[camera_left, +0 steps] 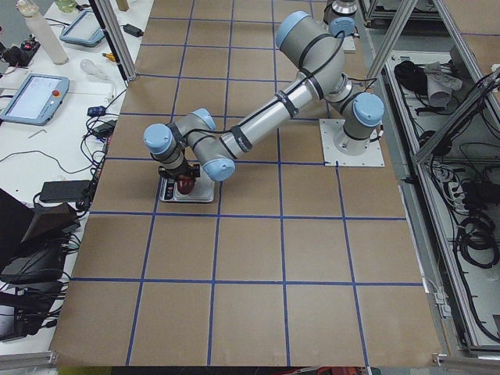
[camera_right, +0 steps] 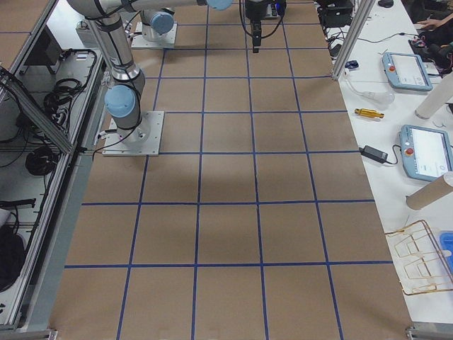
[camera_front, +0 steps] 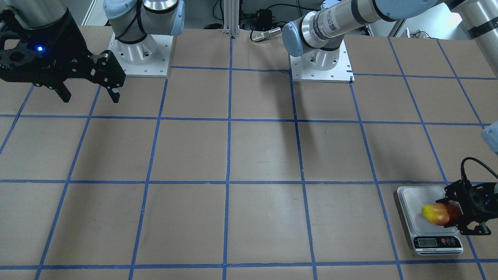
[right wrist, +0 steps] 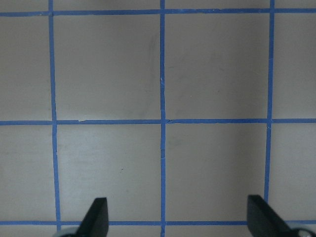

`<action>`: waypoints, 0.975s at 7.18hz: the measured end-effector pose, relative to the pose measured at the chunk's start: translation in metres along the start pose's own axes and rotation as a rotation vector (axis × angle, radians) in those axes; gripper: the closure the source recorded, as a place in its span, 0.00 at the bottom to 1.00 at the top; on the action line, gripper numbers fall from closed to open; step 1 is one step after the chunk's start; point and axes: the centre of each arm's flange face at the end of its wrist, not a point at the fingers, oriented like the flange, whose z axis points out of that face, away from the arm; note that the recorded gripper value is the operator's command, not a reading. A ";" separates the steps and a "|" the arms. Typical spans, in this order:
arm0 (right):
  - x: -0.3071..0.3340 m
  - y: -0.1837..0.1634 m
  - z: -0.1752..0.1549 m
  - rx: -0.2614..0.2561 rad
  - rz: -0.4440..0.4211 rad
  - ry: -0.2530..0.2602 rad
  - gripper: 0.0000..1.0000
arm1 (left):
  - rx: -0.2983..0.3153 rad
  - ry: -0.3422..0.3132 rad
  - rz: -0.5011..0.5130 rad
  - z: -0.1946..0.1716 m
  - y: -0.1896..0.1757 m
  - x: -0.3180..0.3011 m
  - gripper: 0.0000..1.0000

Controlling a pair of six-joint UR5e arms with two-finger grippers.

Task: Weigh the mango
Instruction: 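Lower the mango onto the scale and open the left gripper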

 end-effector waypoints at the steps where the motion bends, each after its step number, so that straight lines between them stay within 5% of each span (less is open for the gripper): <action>1: 0.000 0.000 0.000 0.000 0.000 0.000 0.00 | 0.002 0.002 0.000 0.003 0.000 -0.001 0.16; 4: 0.000 0.000 0.000 0.000 0.000 0.001 0.00 | 0.022 -0.004 -0.011 0.005 -0.002 -0.001 0.03; 7: 0.000 0.000 0.000 0.000 0.001 0.001 0.00 | 0.019 0.005 -0.140 -0.045 -0.019 0.018 0.02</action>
